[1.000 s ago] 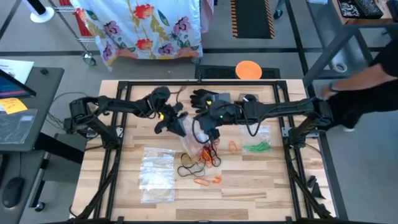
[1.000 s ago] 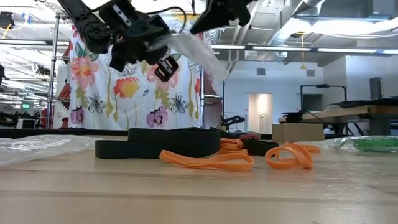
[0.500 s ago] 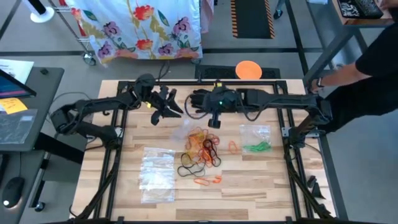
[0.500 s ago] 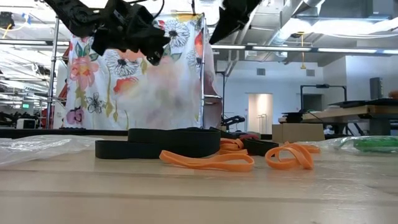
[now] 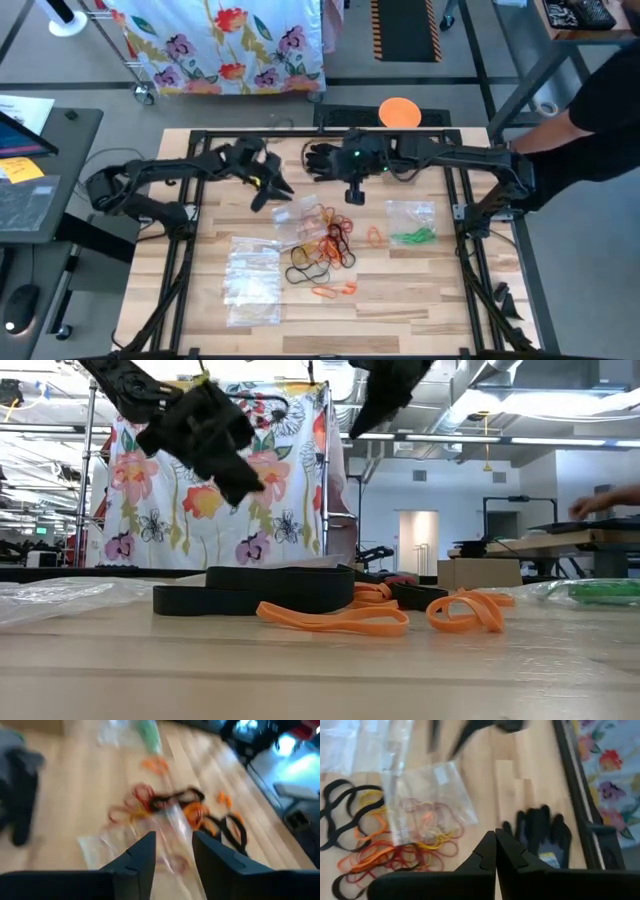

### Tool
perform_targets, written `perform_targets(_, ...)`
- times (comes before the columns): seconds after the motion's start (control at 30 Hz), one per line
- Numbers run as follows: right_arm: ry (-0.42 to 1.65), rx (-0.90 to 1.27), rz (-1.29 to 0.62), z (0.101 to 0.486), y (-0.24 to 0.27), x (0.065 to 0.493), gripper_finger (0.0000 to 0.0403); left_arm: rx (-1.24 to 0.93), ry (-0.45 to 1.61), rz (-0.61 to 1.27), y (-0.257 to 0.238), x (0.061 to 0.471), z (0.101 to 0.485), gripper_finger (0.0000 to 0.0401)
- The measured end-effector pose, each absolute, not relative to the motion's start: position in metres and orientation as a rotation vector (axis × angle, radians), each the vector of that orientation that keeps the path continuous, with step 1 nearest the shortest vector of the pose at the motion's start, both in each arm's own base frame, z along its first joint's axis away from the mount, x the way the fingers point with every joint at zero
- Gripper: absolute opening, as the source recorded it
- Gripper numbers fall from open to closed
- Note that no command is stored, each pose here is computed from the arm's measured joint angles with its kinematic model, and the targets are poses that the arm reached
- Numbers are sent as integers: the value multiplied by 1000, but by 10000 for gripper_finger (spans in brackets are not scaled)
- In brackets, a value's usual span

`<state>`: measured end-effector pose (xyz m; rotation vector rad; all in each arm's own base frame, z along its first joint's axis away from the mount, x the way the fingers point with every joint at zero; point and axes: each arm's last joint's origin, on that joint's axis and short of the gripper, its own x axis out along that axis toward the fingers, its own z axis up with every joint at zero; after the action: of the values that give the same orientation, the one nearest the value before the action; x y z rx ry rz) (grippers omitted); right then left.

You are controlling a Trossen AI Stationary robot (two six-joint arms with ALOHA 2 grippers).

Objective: Sort rubber bands
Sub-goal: Put the orange rubber band into the transparent zip bag

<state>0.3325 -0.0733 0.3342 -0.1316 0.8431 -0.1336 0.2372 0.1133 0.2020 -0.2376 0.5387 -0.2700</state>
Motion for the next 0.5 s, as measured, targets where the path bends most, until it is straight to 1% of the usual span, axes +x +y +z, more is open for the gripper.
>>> perform_targets(0.1, 822, -107, -153, 326, -77, 323, 0, -298, 631, -243, 115, 240, 184, 152)
perform_targets(0.3, 784, -58, -138, 294, -76, 309, 0, -395, 768, -192, 126, 248, 142, 194)
perform_targets(0.43, 798, -47, -140, 273, -75, 304, 0, -398, 793, -184, 126, 257, 120, 200)
perform_targets(0.5, 813, -44, -138, 269, -75, 303, 0, -417, 808, -192, 125, 259, 113, 200)
